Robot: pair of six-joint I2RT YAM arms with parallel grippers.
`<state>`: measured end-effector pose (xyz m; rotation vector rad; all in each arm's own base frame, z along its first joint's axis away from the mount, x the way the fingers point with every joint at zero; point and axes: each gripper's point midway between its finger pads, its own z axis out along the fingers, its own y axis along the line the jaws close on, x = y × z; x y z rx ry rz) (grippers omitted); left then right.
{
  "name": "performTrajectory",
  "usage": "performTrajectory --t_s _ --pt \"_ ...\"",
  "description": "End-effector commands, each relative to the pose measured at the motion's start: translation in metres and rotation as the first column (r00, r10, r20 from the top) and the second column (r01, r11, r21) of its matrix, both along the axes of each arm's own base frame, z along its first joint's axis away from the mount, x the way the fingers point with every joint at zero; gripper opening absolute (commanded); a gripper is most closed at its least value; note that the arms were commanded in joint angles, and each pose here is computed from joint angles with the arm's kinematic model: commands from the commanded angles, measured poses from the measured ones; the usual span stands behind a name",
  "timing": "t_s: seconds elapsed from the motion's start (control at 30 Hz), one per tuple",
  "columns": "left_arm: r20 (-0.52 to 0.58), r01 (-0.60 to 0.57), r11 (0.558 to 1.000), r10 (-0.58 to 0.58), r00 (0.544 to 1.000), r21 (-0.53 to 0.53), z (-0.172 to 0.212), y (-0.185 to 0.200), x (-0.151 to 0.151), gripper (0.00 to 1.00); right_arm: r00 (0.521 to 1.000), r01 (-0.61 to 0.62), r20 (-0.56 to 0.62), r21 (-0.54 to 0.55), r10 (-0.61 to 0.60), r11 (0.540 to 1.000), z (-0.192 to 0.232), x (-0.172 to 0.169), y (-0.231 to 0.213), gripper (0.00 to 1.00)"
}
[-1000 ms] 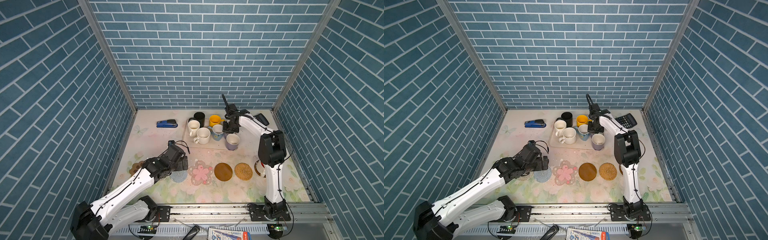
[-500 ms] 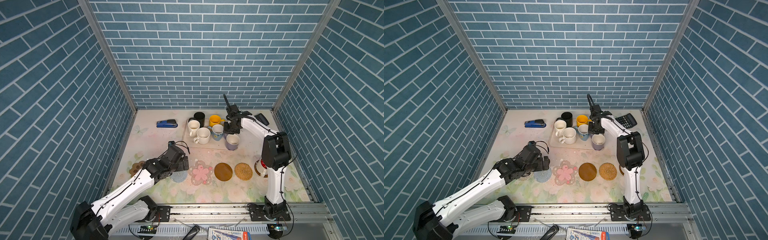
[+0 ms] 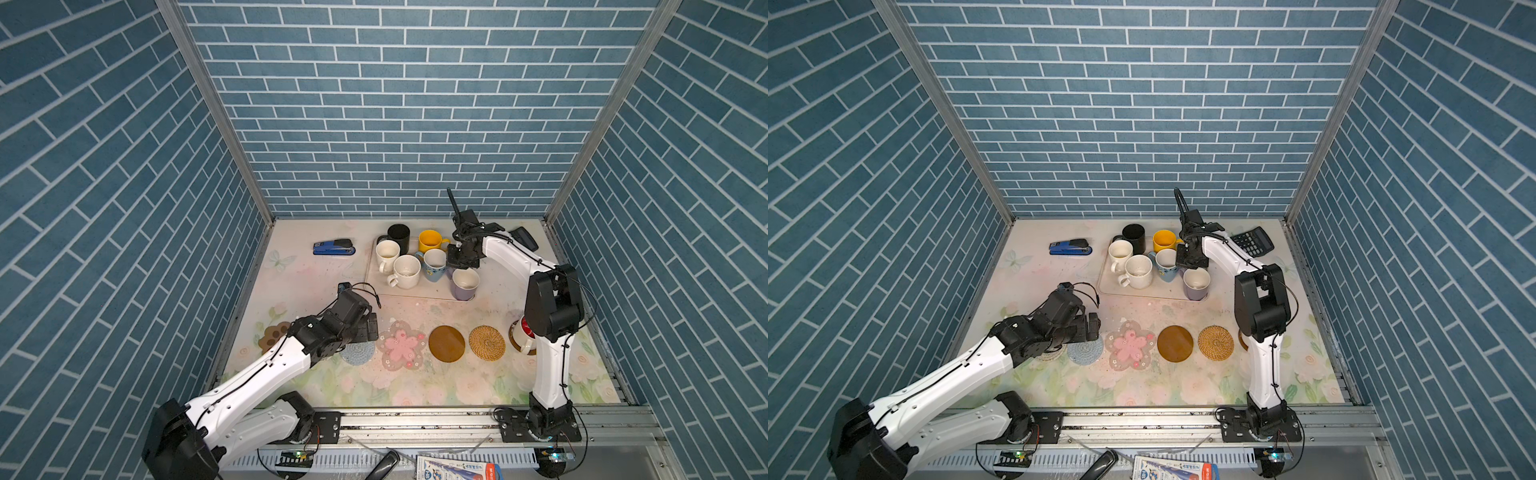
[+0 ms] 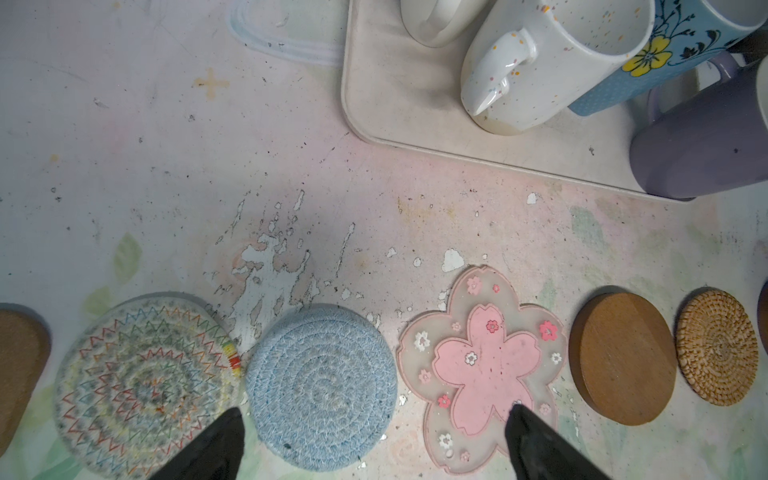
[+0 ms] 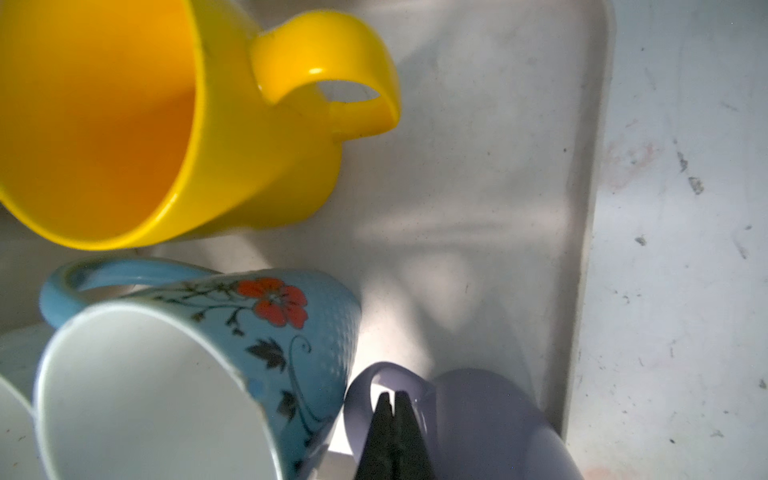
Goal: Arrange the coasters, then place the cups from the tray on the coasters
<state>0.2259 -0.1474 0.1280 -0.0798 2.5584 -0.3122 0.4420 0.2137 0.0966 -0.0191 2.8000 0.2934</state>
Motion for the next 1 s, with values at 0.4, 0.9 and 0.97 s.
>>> performTrajectory --t_s 0.4,0.9,0.97 --pt "0.029 0.001 1.000 -0.001 1.000 0.010 0.014 -0.003 0.011 0.99 0.978 -0.052 0.207 0.059 0.039 0.997 0.114 -0.029 -0.015 0.01" --pt "0.031 0.021 1.000 -0.021 0.999 0.013 0.013 -0.017 0.029 0.99 0.981 -0.015 0.185 0.354 -0.054 0.935 0.083 -0.125 -0.021 0.21" --pt "0.029 0.018 1.000 -0.018 0.999 0.006 0.012 -0.018 0.029 0.99 0.985 -0.014 0.163 0.396 -0.055 0.918 0.073 -0.131 -0.015 0.22"
